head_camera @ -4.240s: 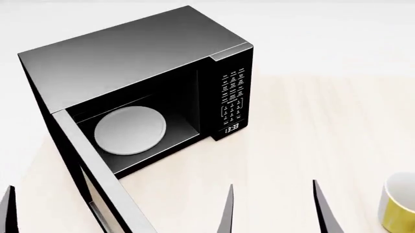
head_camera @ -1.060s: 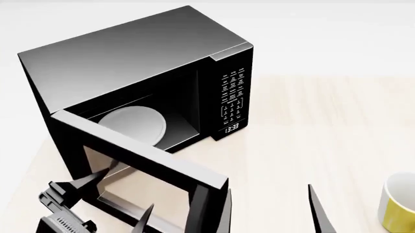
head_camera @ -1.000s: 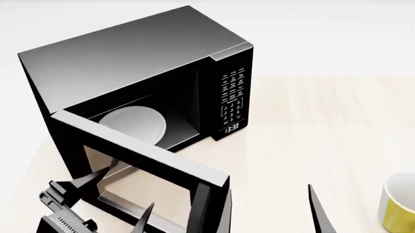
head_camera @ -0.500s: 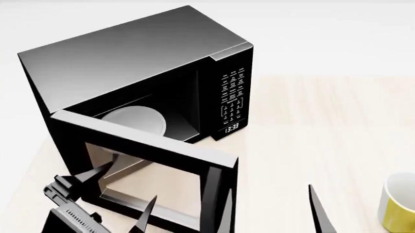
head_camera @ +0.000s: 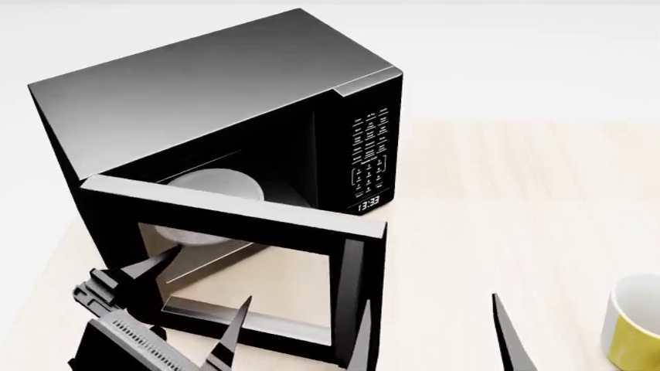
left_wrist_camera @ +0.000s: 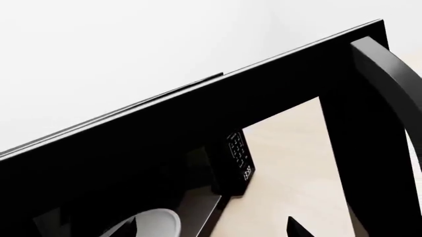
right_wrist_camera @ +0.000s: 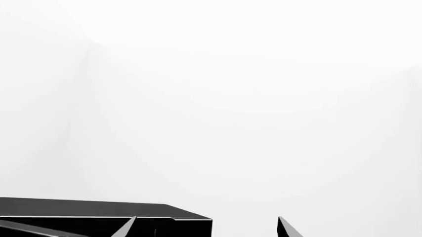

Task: Close the microwave.

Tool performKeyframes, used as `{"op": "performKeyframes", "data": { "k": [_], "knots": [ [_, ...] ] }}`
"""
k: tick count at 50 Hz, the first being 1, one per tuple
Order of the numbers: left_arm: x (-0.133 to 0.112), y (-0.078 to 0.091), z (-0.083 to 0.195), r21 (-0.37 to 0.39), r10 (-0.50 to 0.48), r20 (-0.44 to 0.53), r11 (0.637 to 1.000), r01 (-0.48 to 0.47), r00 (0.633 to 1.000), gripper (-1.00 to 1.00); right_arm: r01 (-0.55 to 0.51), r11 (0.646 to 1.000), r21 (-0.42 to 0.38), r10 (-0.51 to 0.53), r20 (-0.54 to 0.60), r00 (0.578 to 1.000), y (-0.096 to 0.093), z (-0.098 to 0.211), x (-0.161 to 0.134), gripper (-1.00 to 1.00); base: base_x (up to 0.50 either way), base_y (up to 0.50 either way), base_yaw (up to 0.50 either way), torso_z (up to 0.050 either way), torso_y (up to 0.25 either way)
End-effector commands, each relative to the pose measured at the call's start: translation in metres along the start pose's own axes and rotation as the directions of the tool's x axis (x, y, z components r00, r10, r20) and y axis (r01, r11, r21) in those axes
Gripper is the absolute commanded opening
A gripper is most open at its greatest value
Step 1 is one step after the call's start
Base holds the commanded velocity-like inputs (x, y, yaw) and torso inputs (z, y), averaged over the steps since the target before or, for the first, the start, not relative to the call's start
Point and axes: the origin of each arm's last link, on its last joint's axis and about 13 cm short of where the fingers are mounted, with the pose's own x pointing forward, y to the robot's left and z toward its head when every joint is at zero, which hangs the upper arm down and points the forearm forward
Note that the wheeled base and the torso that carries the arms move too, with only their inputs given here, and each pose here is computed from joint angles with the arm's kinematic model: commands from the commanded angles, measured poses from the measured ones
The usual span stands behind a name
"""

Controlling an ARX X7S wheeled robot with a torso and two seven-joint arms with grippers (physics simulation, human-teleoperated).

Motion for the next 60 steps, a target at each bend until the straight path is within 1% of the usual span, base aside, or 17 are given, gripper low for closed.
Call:
{"op": "performKeyframes", "data": {
  "k": [1, 14, 35, 60],
  "knots": [
    [0.009, 0.007, 0.007, -0.017, 0.07, 0.041, 0.997, -0.069, 0.997, 1.0, 0.003, 1.0, -0.014, -0.003, 0.01, 1.0, -0.001, -0.001, 0.002, 1.0, 0.0, 0.0, 0.0, 0.0, 0.0],
    [0.012, 0.007, 0.006, -0.016, 0.091, 0.038, 0.996, -0.091, 0.995, 1.0, 0.005, 1.0, -0.016, -0.005, 0.007, 1.0, -0.002, -0.002, 0.002, 1.0, 0.0, 0.0, 0.0, 0.0, 0.002],
    [0.018, 0.013, 0.003, -0.023, 0.172, 0.034, 0.985, -0.171, 0.985, 1.0, 0.004, 1.0, -0.017, -0.004, 0.004, 1.0, -0.002, -0.003, 0.001, 1.0, 0.0, 0.0, 0.0, 0.001, 0.001],
    [0.026, 0.014, 0.002, -0.028, 0.228, 0.028, 0.973, -0.227, 0.973, 1.0, 0.004, 1.0, -0.017, -0.004, -0.001, 1.0, -0.002, -0.004, 0.001, 1.0, 0.0, 0.0, 0.0, 0.0, 0.001]
  ]
}}
